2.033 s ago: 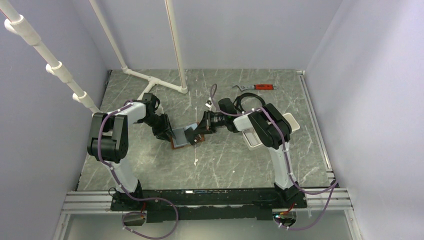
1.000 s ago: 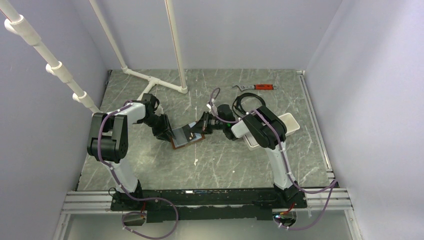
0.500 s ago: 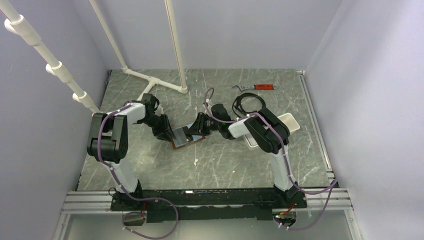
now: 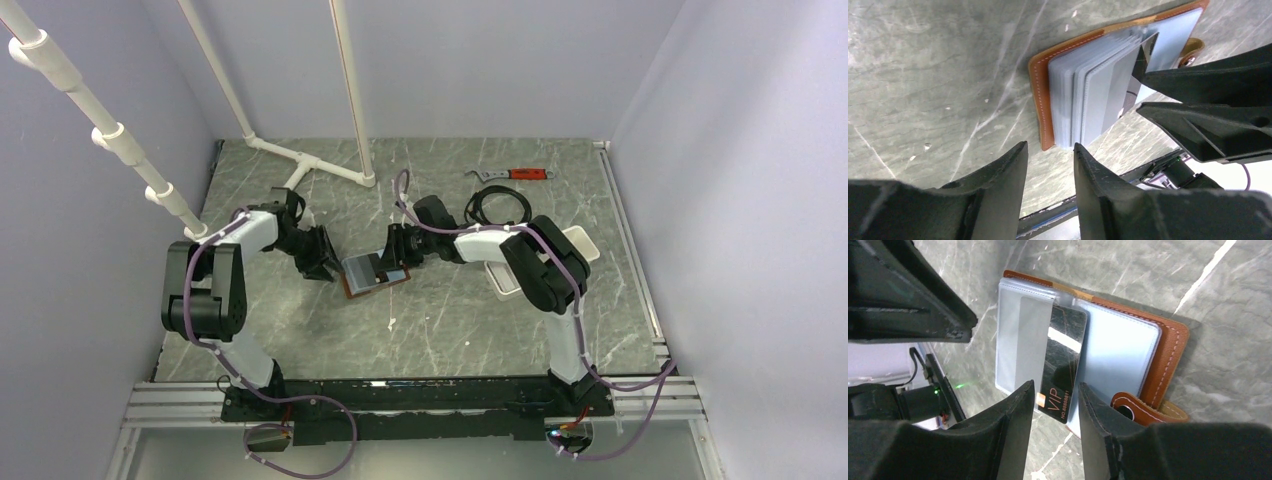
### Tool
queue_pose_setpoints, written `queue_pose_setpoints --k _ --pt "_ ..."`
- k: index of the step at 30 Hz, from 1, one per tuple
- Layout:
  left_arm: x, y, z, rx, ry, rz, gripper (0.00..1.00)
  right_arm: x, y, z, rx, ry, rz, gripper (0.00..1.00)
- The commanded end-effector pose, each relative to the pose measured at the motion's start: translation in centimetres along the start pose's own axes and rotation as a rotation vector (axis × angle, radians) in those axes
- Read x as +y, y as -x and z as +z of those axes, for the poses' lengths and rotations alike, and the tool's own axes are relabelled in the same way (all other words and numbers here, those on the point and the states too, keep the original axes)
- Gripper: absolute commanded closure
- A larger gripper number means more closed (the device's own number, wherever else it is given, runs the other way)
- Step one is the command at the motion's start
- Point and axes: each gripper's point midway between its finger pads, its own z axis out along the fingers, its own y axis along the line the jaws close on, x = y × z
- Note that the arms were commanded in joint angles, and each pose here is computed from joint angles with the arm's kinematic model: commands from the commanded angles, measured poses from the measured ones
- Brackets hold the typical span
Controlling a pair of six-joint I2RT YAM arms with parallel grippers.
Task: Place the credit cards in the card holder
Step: Insert the credit card into the card holder.
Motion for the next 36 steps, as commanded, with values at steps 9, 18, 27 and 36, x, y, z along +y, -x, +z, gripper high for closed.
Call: queue_pose_setpoints --k 9,18,27,36 --pt "2.6 -0.3 2.7 0.058 0.063 -0.074 0.8 3.0 0.2 0.9 0.036 0.183 0.005 0.61" --pt "2.4 -0.3 2.5 0.047 0.063 -0.055 0.8 7.6 0.1 2.2 0.047 0.225 -0.137 0.62" --pt "2.1 -0.6 2.0 0.041 0.058 -0.031 0.8 6.3 0.4 -0.1 0.082 0.051 -0.187 0.48" --pt "1.3 -0.7 1.7 0.037 0.02 -0.022 0.76 0.0 3.9 -7.2 -0.019 -0.206 -0.117 0.31"
